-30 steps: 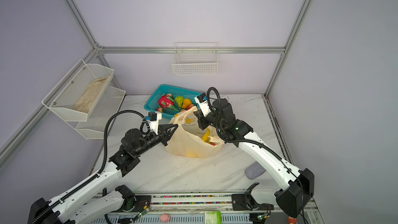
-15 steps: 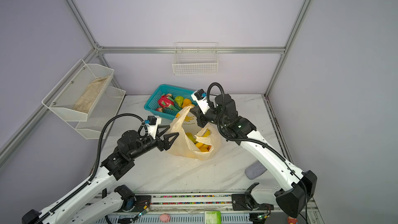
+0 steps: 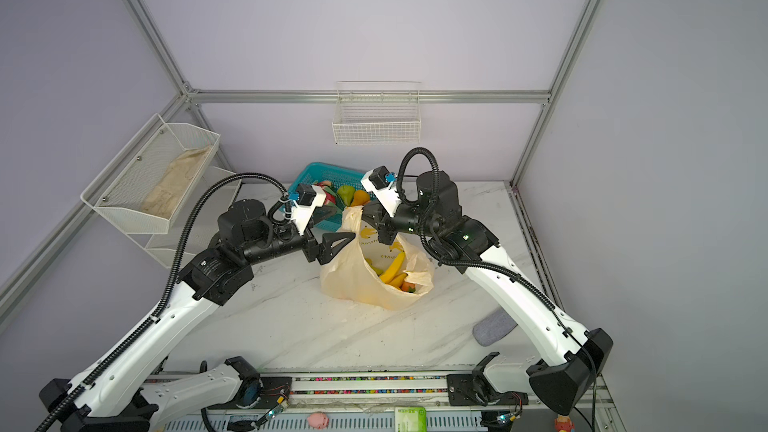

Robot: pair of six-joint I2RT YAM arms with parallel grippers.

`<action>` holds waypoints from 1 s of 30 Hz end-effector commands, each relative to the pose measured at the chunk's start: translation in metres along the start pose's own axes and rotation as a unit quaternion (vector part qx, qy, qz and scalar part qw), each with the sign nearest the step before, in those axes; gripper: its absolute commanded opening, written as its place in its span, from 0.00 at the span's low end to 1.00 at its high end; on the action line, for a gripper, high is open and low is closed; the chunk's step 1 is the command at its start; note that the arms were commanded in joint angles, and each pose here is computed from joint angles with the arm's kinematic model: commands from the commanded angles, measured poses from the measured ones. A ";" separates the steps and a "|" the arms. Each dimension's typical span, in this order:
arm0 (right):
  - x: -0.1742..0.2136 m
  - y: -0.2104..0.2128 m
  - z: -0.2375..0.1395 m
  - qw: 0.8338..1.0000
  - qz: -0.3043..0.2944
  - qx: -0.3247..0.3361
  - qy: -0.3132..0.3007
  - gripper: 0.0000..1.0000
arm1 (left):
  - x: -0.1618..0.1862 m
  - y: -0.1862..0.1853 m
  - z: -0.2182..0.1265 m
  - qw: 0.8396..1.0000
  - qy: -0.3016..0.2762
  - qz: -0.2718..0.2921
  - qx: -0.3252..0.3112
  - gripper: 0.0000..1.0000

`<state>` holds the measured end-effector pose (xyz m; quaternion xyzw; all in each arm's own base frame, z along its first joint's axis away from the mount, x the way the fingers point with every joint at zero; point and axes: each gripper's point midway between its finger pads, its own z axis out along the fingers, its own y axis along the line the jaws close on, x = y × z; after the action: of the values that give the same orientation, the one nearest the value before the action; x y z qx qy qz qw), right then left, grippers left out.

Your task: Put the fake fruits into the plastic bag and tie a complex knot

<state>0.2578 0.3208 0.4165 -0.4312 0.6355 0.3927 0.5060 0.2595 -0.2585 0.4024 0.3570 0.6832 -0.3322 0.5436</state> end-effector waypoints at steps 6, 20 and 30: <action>-0.024 0.013 -0.001 0.999 0.000 -0.042 -0.023 0.00 | -0.038 -0.008 0.002 0.998 -0.035 0.051 0.031 0.88; -0.018 -0.028 0.011 0.997 0.055 0.054 -0.005 0.17 | -0.014 0.021 0.010 0.999 -0.022 -0.007 -0.040 0.16; -0.014 -0.061 -0.061 0.968 0.061 0.244 0.008 0.56 | 0.009 0.087 -0.021 0.971 -0.040 -0.134 -0.195 0.00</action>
<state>0.3093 0.2750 0.4240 -0.2824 0.7357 0.2910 0.5425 0.3100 -0.2156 0.3895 0.2053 0.7494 -0.2805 0.5636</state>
